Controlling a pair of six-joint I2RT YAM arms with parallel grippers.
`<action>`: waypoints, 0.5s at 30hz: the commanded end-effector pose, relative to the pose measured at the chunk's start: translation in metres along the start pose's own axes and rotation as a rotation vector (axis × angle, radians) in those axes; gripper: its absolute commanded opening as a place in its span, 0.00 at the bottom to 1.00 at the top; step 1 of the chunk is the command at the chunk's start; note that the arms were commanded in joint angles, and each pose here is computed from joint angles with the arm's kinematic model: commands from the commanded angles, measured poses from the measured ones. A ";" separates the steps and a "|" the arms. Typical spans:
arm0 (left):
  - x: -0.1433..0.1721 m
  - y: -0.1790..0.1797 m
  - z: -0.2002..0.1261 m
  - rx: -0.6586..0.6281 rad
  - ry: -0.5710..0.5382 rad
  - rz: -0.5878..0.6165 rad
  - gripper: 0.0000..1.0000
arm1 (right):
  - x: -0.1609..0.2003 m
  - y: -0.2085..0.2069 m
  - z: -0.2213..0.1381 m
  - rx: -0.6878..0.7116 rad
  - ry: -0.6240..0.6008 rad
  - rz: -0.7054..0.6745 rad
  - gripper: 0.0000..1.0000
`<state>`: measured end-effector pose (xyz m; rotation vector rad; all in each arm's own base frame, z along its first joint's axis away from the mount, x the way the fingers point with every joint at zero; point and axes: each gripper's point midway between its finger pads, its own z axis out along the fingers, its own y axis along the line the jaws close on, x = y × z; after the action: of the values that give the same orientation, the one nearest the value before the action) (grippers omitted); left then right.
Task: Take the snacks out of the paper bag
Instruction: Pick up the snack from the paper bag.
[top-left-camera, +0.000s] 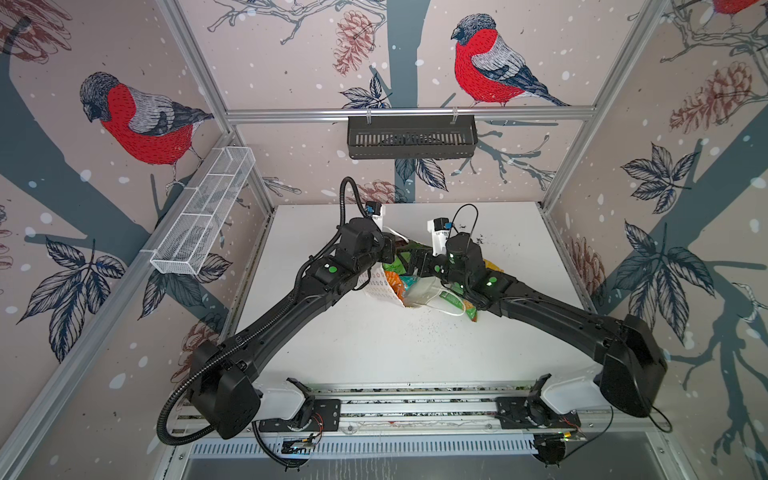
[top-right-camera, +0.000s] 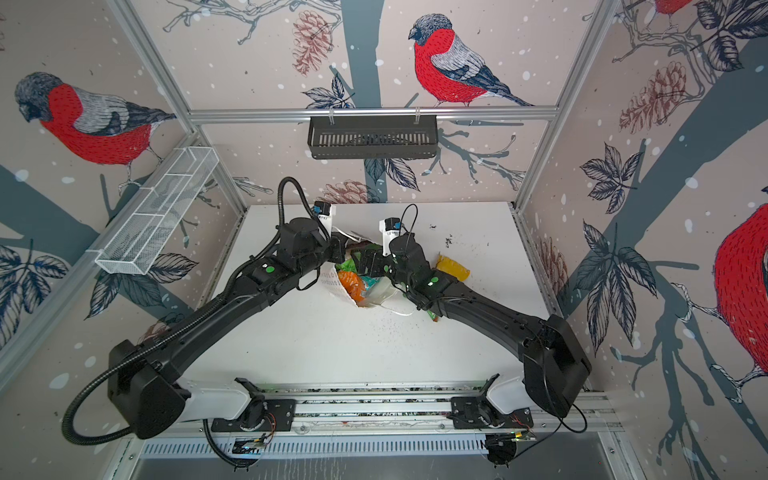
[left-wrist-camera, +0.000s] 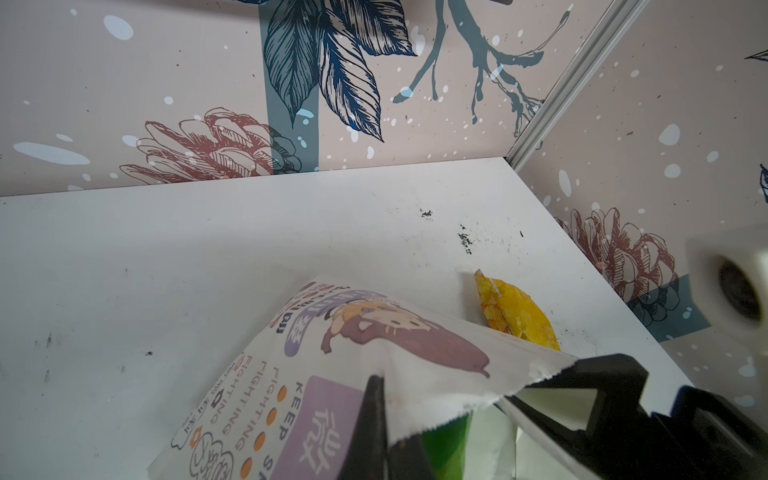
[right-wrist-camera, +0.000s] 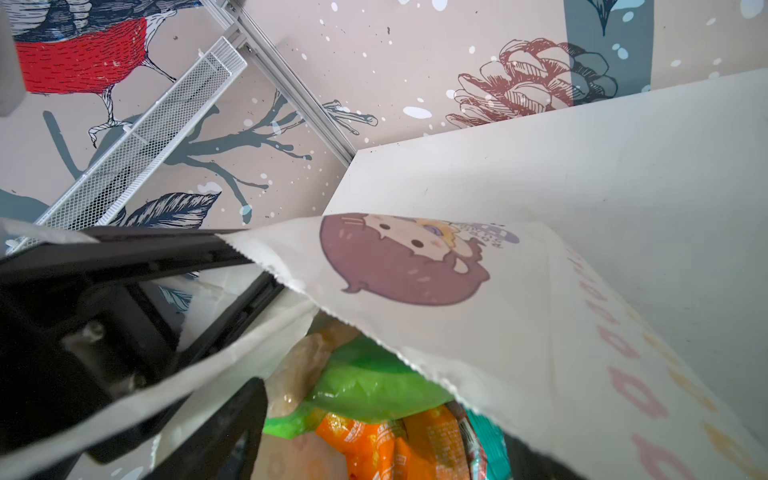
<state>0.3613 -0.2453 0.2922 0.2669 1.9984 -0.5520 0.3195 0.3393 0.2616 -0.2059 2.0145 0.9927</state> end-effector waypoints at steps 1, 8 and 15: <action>-0.020 -0.020 -0.004 0.078 -0.080 -0.025 0.00 | 0.003 -0.006 0.000 0.042 0.010 0.043 0.88; -0.011 -0.032 0.001 0.065 -0.062 0.022 0.00 | 0.018 -0.018 0.006 0.101 0.046 0.065 0.87; -0.011 -0.027 0.002 0.038 -0.066 0.028 0.00 | 0.022 -0.020 0.011 0.112 0.052 0.060 0.73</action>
<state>0.3522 -0.2644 0.2903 0.3141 1.9880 -0.5484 0.3204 0.3389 0.2327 -0.1307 2.1169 0.9330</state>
